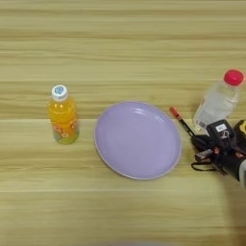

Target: Move the objects on the table

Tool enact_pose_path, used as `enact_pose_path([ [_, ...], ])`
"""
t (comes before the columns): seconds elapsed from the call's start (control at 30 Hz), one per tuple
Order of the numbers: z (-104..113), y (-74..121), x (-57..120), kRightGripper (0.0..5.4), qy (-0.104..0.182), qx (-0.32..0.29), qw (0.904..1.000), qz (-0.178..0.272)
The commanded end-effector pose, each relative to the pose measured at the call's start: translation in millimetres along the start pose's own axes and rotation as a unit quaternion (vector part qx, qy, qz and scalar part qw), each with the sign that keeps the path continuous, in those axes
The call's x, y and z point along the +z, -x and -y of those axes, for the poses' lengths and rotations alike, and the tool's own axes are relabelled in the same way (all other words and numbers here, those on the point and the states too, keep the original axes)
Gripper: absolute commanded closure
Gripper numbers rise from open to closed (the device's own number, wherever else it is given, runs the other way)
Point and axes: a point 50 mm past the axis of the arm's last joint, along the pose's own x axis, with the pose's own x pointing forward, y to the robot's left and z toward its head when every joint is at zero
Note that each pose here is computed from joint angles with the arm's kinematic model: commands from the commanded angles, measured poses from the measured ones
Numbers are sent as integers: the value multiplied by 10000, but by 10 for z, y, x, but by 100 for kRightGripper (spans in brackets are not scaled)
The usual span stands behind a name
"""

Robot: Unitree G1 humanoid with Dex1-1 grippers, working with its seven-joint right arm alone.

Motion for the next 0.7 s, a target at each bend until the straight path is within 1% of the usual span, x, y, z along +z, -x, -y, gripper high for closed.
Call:
enact_pose_path([
  [0.03,80,30,191,486,353,-182,9984,397],
  [0.23,76,30,192,486,354,-175,9984,402],
  [0.27,75,32,194,468,357,-176,9984,406],
  [0.3,74,56,212,448,435,-225,9978,440],
  [0.33,88,112,267,444,770,-384,9951,483],
  [0.37,105,206,401,430,1241,-579,9882,683],
  [0.4,116,289,527,417,1428,-718,9833,867],
  [0.43,131,326,590,406,1410,-709,9832,916],
  [0.47,146,332,598,394,1329,-675,9848,891],
  [0.53,114,306,523,375,1057,-473,9904,756],
  [0.6,49,306,457,347,891,-379,9928,701],
  [0.7,-13,324,450,317,870,-317,9928,757],
])
